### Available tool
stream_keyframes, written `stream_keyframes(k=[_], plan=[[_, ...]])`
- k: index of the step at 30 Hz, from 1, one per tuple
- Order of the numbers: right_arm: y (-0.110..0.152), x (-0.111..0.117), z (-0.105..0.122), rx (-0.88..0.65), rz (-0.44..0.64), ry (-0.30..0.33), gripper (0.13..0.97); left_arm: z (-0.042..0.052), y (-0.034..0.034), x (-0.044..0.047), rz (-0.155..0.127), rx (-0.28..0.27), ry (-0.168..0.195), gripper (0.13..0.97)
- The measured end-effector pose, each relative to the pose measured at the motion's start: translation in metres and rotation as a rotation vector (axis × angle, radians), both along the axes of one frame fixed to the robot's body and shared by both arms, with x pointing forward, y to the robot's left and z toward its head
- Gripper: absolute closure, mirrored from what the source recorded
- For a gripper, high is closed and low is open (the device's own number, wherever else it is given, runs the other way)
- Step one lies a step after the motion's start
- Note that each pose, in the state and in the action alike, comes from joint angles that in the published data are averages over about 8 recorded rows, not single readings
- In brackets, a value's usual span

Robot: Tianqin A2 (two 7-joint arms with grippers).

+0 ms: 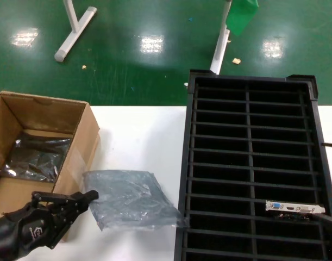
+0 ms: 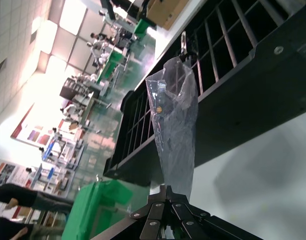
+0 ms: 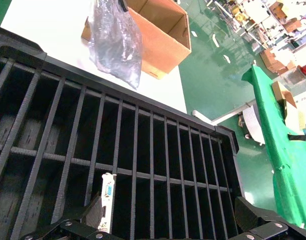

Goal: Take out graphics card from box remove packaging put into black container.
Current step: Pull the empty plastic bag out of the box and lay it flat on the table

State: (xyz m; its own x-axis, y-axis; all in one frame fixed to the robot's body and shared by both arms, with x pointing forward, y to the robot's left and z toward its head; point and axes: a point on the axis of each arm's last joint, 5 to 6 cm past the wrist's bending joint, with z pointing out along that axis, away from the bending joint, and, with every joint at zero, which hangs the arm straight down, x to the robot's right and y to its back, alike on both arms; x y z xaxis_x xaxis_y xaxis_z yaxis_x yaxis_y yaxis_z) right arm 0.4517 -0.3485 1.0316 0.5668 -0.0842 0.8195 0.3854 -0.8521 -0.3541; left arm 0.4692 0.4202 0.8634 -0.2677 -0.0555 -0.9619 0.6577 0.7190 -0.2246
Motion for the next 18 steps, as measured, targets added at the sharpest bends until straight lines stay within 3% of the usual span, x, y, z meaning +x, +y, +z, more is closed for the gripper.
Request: stream_keyframes(k=[10, 18], plan=[[-0.0001, 0.0, 0.0002, -0.001, 0.001, 0.0, 0.134, -0.0021, 0.0002, -0.0016, 0.041, -0.006, -0.005, 0.943], [0.0, 0.0, 0.0002, -0.001, 0.001, 0.0, 0.132, 0.0023, -0.0037, -0.006, 0.068, -0.01, -0.019, 0.891]])
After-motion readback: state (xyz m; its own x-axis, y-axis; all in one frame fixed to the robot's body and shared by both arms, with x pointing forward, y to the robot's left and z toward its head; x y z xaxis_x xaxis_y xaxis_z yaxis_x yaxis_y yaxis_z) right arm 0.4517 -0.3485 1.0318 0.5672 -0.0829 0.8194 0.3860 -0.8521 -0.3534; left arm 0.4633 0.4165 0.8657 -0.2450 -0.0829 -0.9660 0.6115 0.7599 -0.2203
